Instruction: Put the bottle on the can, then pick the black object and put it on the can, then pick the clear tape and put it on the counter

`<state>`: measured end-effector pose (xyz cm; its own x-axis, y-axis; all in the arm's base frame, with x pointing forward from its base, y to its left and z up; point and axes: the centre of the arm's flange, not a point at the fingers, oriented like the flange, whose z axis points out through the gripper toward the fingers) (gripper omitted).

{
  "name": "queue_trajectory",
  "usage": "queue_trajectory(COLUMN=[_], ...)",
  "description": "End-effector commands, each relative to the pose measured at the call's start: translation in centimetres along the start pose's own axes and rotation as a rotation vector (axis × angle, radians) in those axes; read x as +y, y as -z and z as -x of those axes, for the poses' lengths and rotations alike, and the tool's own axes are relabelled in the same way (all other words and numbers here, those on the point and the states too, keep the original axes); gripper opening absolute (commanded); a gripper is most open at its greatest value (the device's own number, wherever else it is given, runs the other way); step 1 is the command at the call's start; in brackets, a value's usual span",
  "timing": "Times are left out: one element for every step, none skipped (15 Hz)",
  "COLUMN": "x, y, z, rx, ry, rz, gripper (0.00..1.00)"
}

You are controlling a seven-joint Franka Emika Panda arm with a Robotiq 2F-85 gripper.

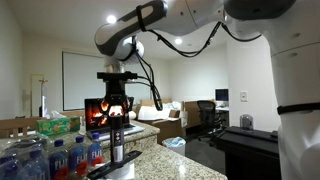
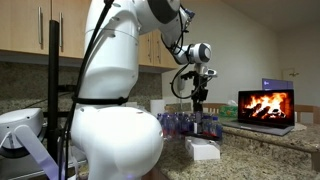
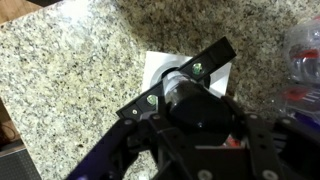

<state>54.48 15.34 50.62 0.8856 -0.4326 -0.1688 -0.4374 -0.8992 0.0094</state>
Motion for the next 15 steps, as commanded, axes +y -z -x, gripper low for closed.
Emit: queue_trajectory(x=[0.2,0.3,0.2,0.2,0.1,0.0,-0.1,-0.1,0.0,0.1,0.8,1.6,2.4,3.8,5.2], y=[-0.2,-0.1,0.2,0.7,1.3,2.0,2.9,3.6,4.6,5.4,6.5,7.4,8.0,8.4,8.9], z=[0.5,0.5,0.7,1.0,1.3,1.7,2.1,2.6,3.0,3.4,3.6,3.5,3.3,2.6,1.8], rx=[-0.021,-0.022,-0.018,-0.011,-0.003,0.004,0.009,0.011,0.013,0.015,0.025,0.029,0.027,0.035,0.047], ry=[-0.027,-0.024,-0.021,-0.018,-0.014,-0.013,-0.006,0.0,0.004,0.004,-0.027,-0.063,-0.086,-0.128,-0.172], rz=[-0.014,-0.014,-0.014,-0.012,-0.01,-0.007,-0.005,-0.005,-0.008,-0.012,-0.018,-0.026,-0.035,-0.049,-0.058], gripper=[0.31,0.31,0.31,0.31,0.31,0.31,0.31,0.31,0.31,0.31,0.31,0.31,0.31,0.31,0.31])
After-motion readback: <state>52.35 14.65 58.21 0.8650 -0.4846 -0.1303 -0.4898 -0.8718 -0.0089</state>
